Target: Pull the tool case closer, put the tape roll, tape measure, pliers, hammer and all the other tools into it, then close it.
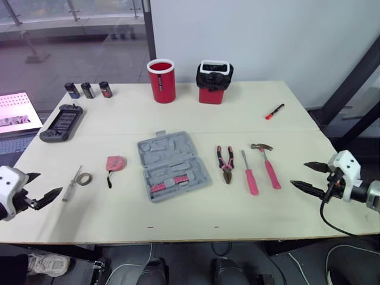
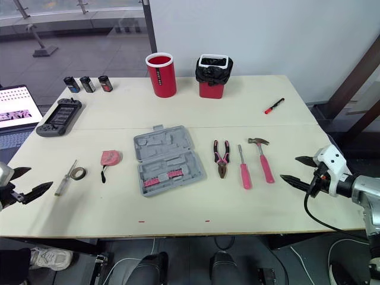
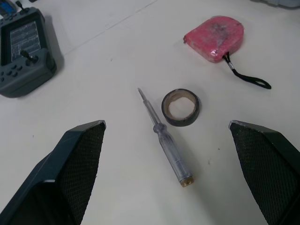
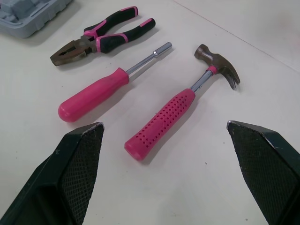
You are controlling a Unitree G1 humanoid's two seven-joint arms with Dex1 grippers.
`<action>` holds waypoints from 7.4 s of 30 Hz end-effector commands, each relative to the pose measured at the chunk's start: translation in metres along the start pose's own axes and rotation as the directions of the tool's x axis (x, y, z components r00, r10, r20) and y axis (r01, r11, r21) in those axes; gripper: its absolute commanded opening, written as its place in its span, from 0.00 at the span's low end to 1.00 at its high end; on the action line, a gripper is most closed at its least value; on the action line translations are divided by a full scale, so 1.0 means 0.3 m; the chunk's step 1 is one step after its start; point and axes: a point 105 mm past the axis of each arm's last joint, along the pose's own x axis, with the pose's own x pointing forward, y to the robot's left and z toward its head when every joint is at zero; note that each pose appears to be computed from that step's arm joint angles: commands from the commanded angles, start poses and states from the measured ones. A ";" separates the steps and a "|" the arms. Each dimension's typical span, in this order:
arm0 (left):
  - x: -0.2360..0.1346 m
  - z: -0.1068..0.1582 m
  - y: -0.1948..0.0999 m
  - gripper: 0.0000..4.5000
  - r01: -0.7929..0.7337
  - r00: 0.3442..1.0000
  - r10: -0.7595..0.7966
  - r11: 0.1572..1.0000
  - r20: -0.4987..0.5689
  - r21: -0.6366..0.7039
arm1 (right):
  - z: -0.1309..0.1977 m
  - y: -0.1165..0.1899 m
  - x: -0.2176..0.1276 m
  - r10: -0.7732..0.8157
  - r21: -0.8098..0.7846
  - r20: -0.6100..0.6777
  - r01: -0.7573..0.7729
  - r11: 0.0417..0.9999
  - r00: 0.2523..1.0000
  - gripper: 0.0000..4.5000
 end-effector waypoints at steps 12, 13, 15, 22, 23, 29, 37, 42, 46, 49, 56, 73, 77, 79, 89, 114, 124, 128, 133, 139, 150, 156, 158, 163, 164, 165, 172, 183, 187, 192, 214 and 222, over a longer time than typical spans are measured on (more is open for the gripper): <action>-0.010 0.036 0.027 0.99 0.012 1.000 -0.012 1.000 0.027 -0.023 | 0.076 -0.012 0.021 0.001 -0.061 0.045 0.002 0.998 0.999 1.00; -0.010 0.035 0.023 0.99 0.017 1.000 -0.016 1.000 0.025 -0.026 | 0.085 -0.009 0.029 0.012 -0.061 0.050 -0.009 0.998 0.999 1.00; -0.010 0.032 0.001 0.99 0.038 0.999 -0.037 0.999 0.020 -0.034 | 0.109 0.005 0.051 0.047 -0.067 0.059 -0.043 0.997 0.997 1.00; 0.031 0.037 -0.205 0.99 0.193 0.981 -0.192 0.978 -0.028 0.075 | 0.237 0.123 0.205 0.233 -0.107 0.041 -0.228 0.968 0.972 1.00; 0.050 0.051 -0.230 0.99 0.193 0.981 -0.192 0.979 -0.016 0.065 | 0.256 0.142 0.242 0.248 -0.118 0.037 -0.242 0.963 0.968 1.00; 0.153 0.120 -0.342 0.99 0.180 0.983 -0.178 0.984 0.045 -0.021 | 0.343 0.221 0.444 0.272 -0.161 0.025 -0.264 0.951 0.962 1.00; 0.281 0.149 -0.411 0.57 0.180 0.981 -0.171 0.977 0.087 -0.113 | 0.369 0.218 0.697 0.128 -0.270 -0.020 -0.129 0.954 0.992 0.68; 0.348 0.152 -0.392 0.00 0.144 0.988 -0.140 0.988 0.068 -0.049 | 0.364 0.268 0.787 0.094 -0.414 -0.071 -0.115 0.903 0.993 0.12; 0.399 0.135 -0.393 0.00 0.164 0.986 -0.163 0.986 0.038 -0.023 | 0.373 0.322 0.835 0.102 -0.435 -0.081 -0.127 0.891 0.992 0.01; 0.438 0.132 -0.413 0.00 0.195 0.980 -0.194 0.981 0.029 -0.005 | 0.370 0.349 0.860 0.076 -0.515 -0.108 -0.121 0.849 0.991 0.01; 0.519 0.126 -0.419 0.00 0.211 0.977 -0.211 0.977 -0.003 0.028 | 0.387 0.431 0.902 0.096 -0.574 -0.116 -0.145 0.806 0.989 0.01; 0.556 0.119 -0.514 0.00 0.393 0.919 -0.385 0.886 -0.079 0.248 | 0.247 0.615 0.851 0.489 -0.430 -0.335 -0.593 0.681 0.805 0.01; 0.520 0.110 -0.553 0.00 0.456 0.888 -0.454 0.857 -0.065 0.240 | 0.233 0.624 0.817 0.577 -0.371 -0.323 -0.661 0.652 0.751 0.01; 0.501 0.109 -0.574 0.00 0.487 0.871 -0.488 0.842 -0.058 0.234 | 0.228 0.624 0.801 0.610 -0.345 -0.312 -0.685 0.642 0.729 0.01; 0.451 0.108 -0.672 0.00 0.579 0.811 -0.582 0.788 -0.057 0.209 | 0.182 0.608 0.756 0.651 -0.299 -0.265 -0.702 0.646 0.711 0.01; 0.419 0.094 -0.488 0.00 0.429 0.903 -0.419 0.868 -0.095 0.251 | 0.175 0.501 0.676 0.573 -0.311 -0.200 -0.606 0.732 0.795 0.01; 0.474 0.178 -0.630 0.00 0.535 0.836 -0.549 0.806 -0.021 0.253 | 0.232 0.553 0.689 0.607 -0.355 -0.170 -0.623 0.697 0.776 0.01; 0.467 0.176 -0.656 0.00 0.558 0.821 -0.571 0.795 -0.019 0.237 | 0.227 0.545 0.665 0.610 -0.351 -0.178 -0.629 0.694 0.772 0.01; 0.450 0.170 -0.682 0.00 0.574 0.811 -0.585 0.791 -0.013 0.211 | 0.203 0.561 0.622 0.636 -0.322 -0.201 -0.664 0.675 0.745 0.01; 0.422 0.163 -0.703 0.00 0.586 0.803 -0.595 0.787 -0.014 0.192 | 0.165 0.590 0.592 0.651 -0.275 -0.215 -0.685 0.675 0.728 0.01; 0.340 0.138 -0.736 0.00 0.622 0.781 -0.623 0.772 -0.039 0.133 | 0.112 0.608 0.526 0.672 -0.200 -0.249 -0.716 0.669 0.697 0.01; 0.302 0.107 -0.752 0.00 0.642 0.767 -0.639 0.760 -0.061 0.101 | 0.079 0.645 0.495 0.695 -0.168 -0.268 -0.743 0.648 0.667 0.01; 0.288 0.101 -0.767 0.00 0.653 0.758 -0.650 0.752 -0.060 0.091 | 0.073 0.646 0.491 0.692 -0.160 -0.270 -0.740 0.653 0.669 0.01; 0.268 0.098 -0.775 0.00 0.658 0.753 -0.655 0.749 -0.063 0.074 | 0.055 0.648 0.480 0.693 -0.130 -0.287 -0.744 0.656 0.661 0.01; 0.265 0.097 -0.769 0.00 0.655 0.756 -0.651 0.752 -0.067 0.073 | 0.052 0.648 0.480 0.693 -0.127 -0.289 -0.744 0.656 0.661 0.01; 0.264 0.093 -0.761 0.00 0.649 0.761 -0.645 0.757 -0.072 0.074 | 0.050 0.648 0.482 0.692 -0.126 -0.289 -0.743 0.658 0.662 0.01; 0.277 0.060 -0.681 0.00 0.588 0.808 -0.580 0.804 -0.105 0.087 | 0.033 0.610 0.481 0.655 -0.130 -0.306 -0.712 0.690 0.690 0.01; 0.255 0.069 -0.536 0.00 0.399 0.917 -0.399 0.916 -0.016 0.038 | 0.011 0.421 0.374 0.558 -0.063 -0.282 -0.595 0.801 0.781 0.01; 0.167 0.070 -0.424 0.12 0.250 0.966 -0.241 0.963 0.099 -0.100 | 0.035 0.360 0.323 0.505 0.033 -0.159 -0.506 0.862 0.849 0.00; 0.033 0.057 -0.321 0.64 0.082 0.980 -0.040 0.972 0.193 -0.219 | 0.048 0.240 0.223 0.358 0.247 0.045 -0.358 0.901 0.933 0.21; -0.109 -0.042 -0.147 1.00 -0.040 0.962 0.138 0.925 0.237 -0.377 | -0.032 -0.001 -0.172 -0.147 0.426 0.115 0.085 0.901 0.983 0.99; -0.070 0.042 -0.144 1.00 0.104 0.968 -0.023 0.942 0.249 -0.318 | 0.204 0.071 -0.033 0.098 0.267 0.205 -0.152 0.951 0.974 0.99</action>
